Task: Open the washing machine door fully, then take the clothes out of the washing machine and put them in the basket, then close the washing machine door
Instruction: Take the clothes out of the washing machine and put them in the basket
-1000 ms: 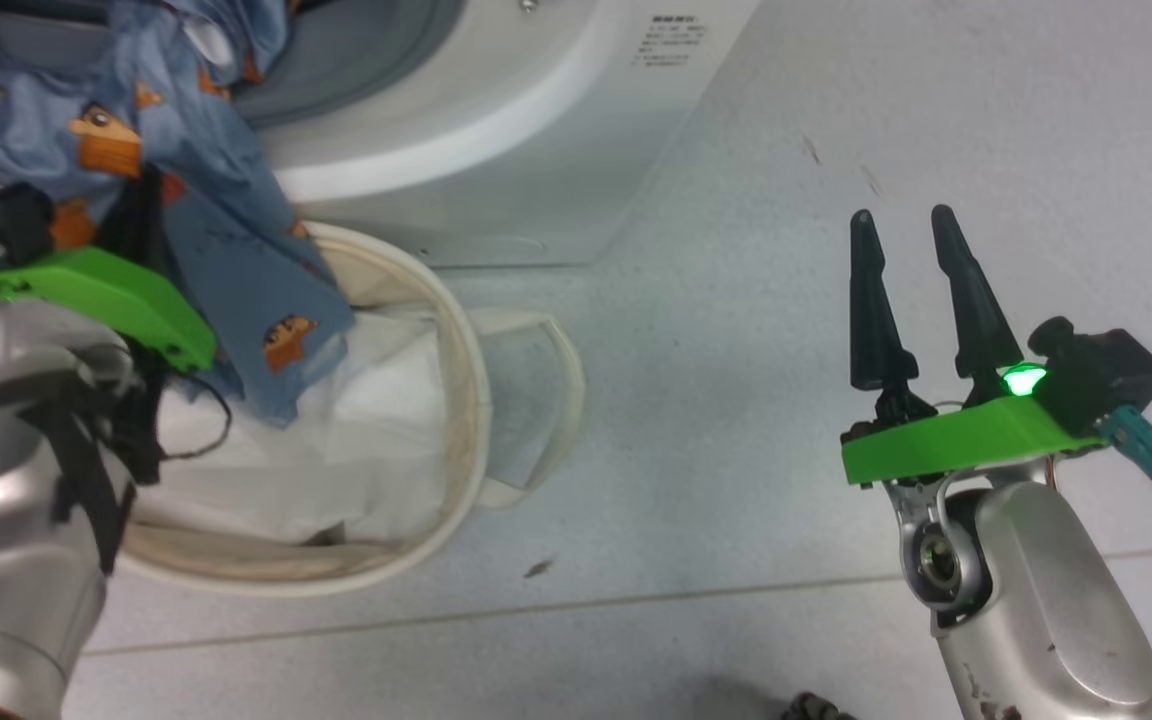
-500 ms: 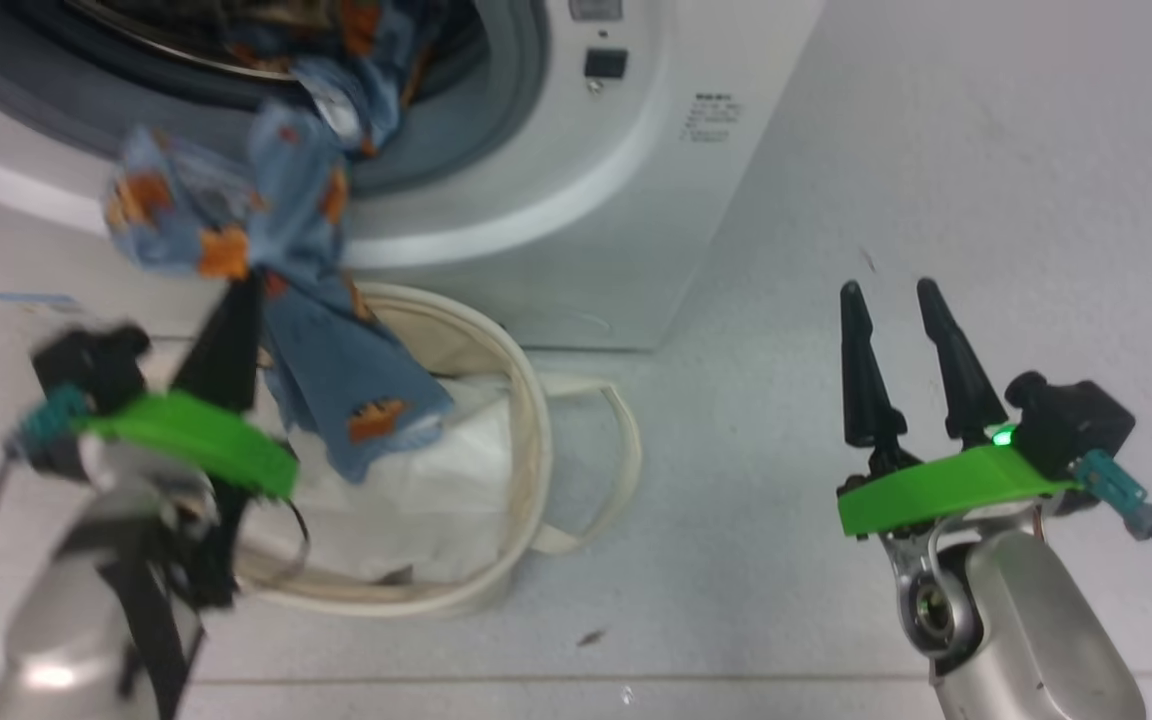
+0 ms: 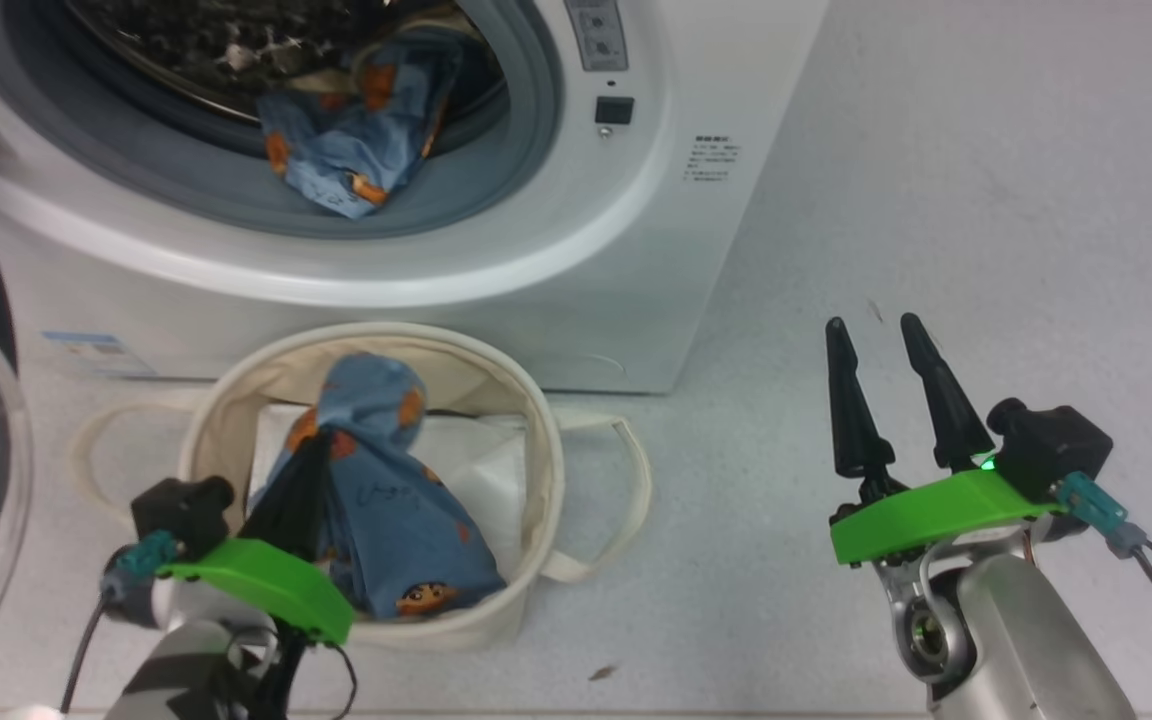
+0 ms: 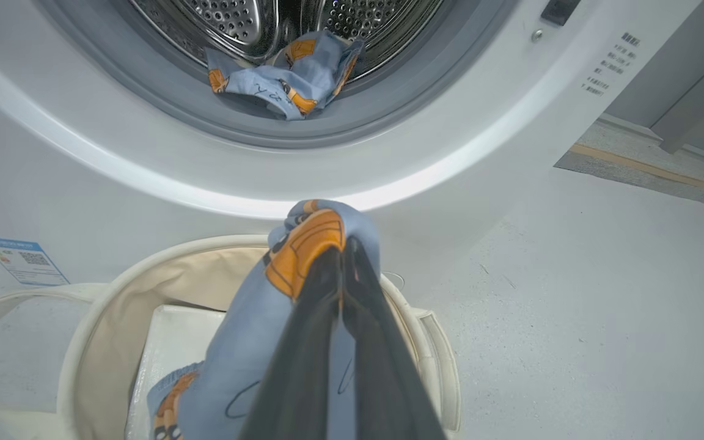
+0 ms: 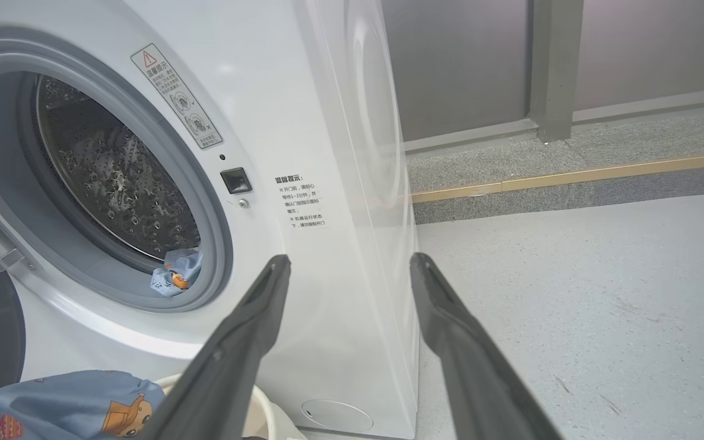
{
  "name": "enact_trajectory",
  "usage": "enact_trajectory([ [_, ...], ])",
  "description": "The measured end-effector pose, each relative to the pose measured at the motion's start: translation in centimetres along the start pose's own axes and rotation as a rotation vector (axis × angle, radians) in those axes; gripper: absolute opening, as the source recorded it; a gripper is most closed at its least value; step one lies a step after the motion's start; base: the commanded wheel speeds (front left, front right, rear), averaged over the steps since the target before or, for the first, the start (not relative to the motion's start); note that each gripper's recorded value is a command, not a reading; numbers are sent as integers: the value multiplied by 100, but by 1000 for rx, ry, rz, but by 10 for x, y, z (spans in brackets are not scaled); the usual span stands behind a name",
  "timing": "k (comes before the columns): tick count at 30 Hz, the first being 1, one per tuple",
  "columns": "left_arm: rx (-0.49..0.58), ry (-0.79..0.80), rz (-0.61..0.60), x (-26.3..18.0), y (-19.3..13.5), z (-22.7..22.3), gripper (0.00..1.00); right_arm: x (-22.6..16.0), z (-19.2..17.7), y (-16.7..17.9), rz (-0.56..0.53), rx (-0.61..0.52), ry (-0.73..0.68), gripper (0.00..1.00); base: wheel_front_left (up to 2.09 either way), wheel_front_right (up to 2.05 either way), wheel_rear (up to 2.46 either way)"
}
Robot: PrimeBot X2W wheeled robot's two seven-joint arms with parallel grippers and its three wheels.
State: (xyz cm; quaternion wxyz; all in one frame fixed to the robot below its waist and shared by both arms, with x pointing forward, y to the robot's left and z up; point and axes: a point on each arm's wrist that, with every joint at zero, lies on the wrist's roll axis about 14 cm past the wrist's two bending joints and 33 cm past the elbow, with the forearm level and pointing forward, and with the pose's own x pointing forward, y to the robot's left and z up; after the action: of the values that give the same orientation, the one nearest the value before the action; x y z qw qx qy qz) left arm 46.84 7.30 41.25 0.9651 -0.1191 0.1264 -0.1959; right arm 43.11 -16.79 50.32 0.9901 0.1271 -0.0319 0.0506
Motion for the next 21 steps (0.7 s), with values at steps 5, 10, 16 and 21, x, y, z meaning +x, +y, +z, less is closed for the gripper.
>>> enact_trajectory([
  [5,-26,69,36,14,14,-22,0,-1,-5,-12,-32,-7,13,100,0,0,0],
  [10,-30,147,36,35,19,-45,0,1,-15,-25,-63,-15,36,100,0,0,0],
  [16,8,337,54,44,31,-106,0,10,-22,-40,-93,-45,47,100,0,0,0],
  [21,-47,443,91,54,40,-140,0,12,-36,-53,-121,-62,78,100,0,0,0],
])
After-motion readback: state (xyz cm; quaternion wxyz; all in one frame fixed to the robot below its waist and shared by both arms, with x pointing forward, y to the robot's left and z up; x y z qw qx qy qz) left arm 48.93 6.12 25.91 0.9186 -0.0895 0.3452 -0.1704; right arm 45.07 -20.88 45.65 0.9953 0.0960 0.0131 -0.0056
